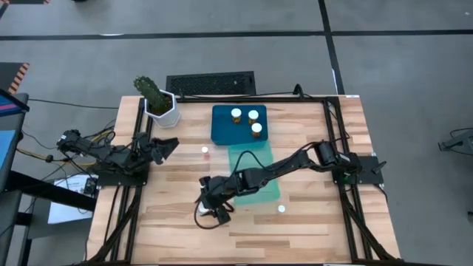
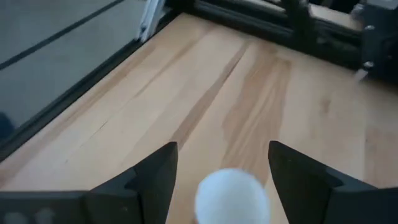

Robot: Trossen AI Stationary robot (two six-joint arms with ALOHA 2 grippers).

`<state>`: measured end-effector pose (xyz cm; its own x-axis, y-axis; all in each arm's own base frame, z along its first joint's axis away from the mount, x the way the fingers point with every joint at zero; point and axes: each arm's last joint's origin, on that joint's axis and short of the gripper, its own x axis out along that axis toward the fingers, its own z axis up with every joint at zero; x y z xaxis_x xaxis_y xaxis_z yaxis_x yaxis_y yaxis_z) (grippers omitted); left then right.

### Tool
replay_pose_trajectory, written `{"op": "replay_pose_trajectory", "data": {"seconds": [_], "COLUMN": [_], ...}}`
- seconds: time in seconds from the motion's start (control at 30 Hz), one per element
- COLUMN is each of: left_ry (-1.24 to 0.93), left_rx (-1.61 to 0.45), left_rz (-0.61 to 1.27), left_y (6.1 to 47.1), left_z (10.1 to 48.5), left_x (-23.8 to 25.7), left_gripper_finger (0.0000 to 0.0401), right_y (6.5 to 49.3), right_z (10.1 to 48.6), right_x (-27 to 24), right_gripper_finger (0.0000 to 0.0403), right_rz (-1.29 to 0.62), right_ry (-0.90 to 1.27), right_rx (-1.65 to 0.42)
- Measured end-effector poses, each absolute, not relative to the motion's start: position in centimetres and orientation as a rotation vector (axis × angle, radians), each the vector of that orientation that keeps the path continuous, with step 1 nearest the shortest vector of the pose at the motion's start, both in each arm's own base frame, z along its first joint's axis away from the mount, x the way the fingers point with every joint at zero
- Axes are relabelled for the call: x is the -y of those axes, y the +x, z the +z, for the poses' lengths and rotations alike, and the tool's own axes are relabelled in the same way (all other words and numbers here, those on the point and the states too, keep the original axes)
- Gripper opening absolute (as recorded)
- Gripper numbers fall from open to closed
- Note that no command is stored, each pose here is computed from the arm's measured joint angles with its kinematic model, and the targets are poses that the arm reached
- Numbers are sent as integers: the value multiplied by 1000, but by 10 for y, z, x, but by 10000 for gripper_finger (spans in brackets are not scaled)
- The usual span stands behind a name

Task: Pick and place medicine bottles into bin by pill shape (circle, oval)
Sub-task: Put the large orange pill bottle into the blue bin

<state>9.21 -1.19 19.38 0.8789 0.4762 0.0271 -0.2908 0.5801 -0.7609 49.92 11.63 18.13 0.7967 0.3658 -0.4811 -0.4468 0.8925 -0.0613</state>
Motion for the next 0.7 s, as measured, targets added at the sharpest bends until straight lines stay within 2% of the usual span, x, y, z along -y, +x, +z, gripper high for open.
{"op": "replay_pose_trajectory", "data": {"seconds": [0.53,0.7], "left_ry": [-841,-842], "left_rx": [223,220], "left_rz": [416,408], "left_y": [93,93], "left_z": [194,194], "left_x": [13,13], "left_gripper_finger": [289,289], "right_y": [498,495], "right_z": [179,177], "right_x": [-114,-121], "right_gripper_finger": [261,280], "right_rz": [390,420], "right_ry": [-181,-182], "right_rx": [-526,-541]}}
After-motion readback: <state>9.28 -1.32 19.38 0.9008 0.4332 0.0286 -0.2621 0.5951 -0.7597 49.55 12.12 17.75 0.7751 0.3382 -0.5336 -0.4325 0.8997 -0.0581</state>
